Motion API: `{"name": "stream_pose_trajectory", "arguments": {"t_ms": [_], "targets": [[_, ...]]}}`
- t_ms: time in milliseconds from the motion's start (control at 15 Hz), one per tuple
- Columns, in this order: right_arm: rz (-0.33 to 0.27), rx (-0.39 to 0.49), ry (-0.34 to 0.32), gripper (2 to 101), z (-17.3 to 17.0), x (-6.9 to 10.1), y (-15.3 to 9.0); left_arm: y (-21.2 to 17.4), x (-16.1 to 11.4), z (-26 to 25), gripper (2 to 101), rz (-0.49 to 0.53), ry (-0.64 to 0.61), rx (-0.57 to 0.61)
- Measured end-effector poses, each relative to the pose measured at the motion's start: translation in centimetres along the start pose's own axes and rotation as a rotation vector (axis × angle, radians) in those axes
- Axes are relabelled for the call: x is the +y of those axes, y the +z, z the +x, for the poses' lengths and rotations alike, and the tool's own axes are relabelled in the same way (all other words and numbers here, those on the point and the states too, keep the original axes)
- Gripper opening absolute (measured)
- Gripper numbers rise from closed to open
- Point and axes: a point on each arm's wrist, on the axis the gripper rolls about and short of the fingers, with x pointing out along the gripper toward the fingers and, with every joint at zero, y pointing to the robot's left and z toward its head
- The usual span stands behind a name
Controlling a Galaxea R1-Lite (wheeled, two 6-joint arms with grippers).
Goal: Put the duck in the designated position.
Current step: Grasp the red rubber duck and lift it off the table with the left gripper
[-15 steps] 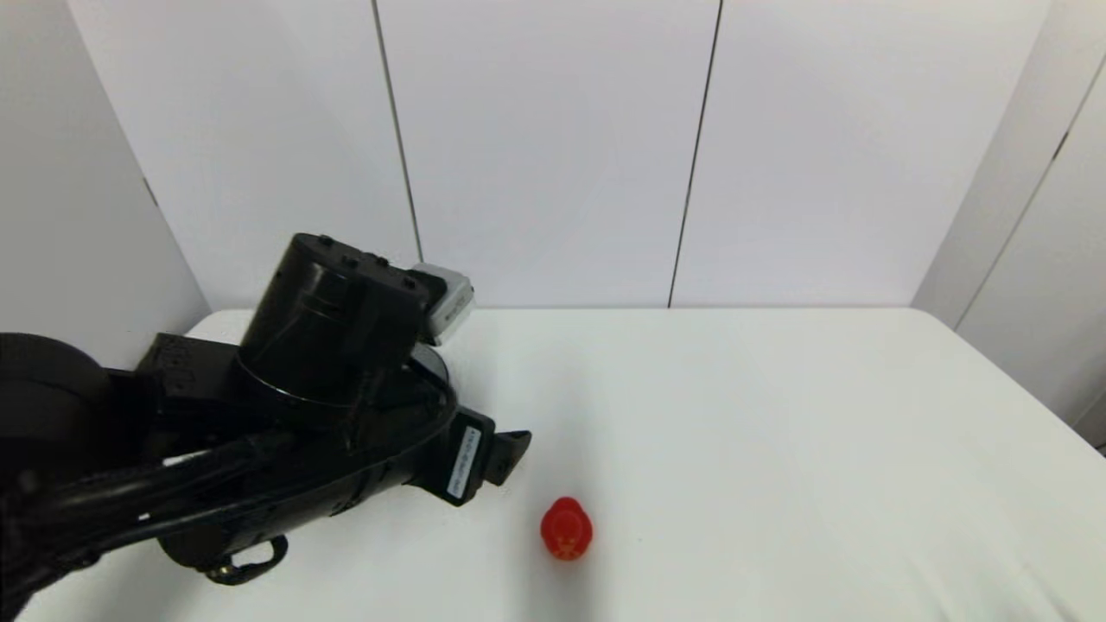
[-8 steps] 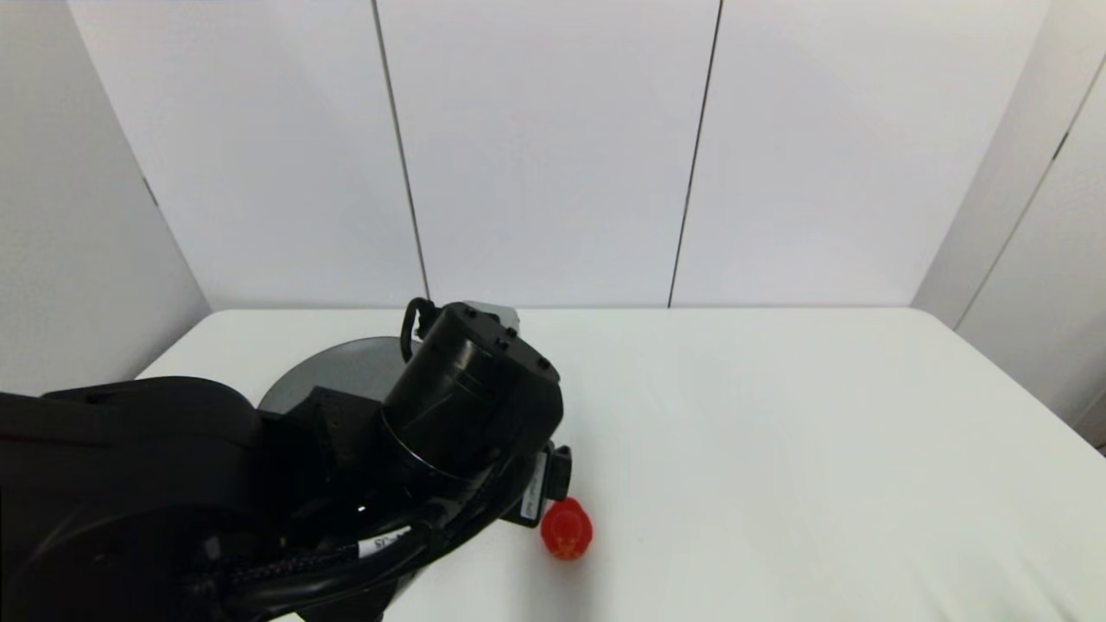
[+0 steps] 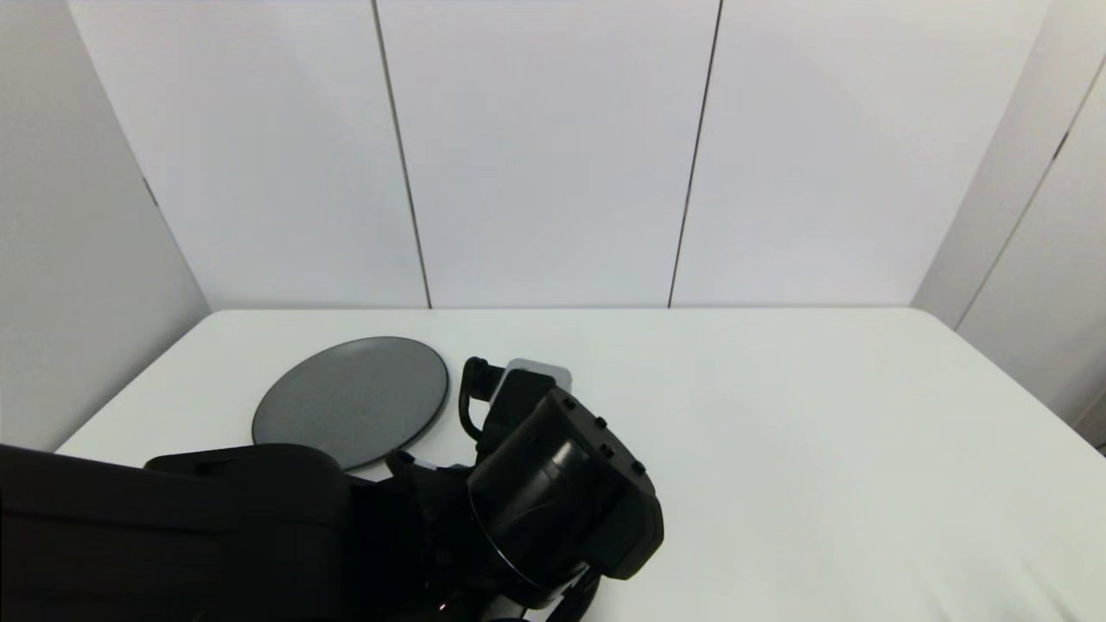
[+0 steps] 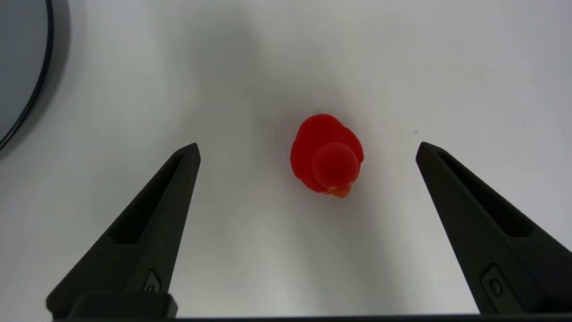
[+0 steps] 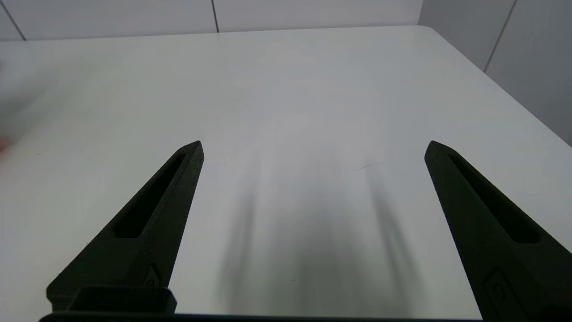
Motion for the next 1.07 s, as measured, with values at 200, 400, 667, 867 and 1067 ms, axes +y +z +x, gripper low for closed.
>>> {"name": "stream_pose_trajectory", "arguments": {"t_ms": [200, 400, 667, 867, 1067], "targets": [[0.0, 0.0, 0.0, 98.0, 0.0, 0.0, 0.0, -0.2, -0.1, 0.1, 97.9, 0.009, 0.031, 0.004], [0.0, 0.0, 0.0, 98.0, 0.0, 0.0, 0.0, 0.3, -0.3, 0.2, 97.9, -0.045, 0.041, 0.02], [0.0, 0.0, 0.0, 98.0, 0.0, 0.0, 0.0, 0.9, -0.6, 0.1, 97.9, -0.072, 0.097, 0.092], [0.0, 0.0, 0.0, 98.0, 0.0, 0.0, 0.0, 1.5, -1.3, 0.7, 97.9, -0.07, 0.095, 0.095], [0.0, 0.0, 0.0, 98.0, 0.0, 0.0, 0.0, 1.4, -1.7, 1.4, 97.9, -0.047, 0.115, 0.122]]}}
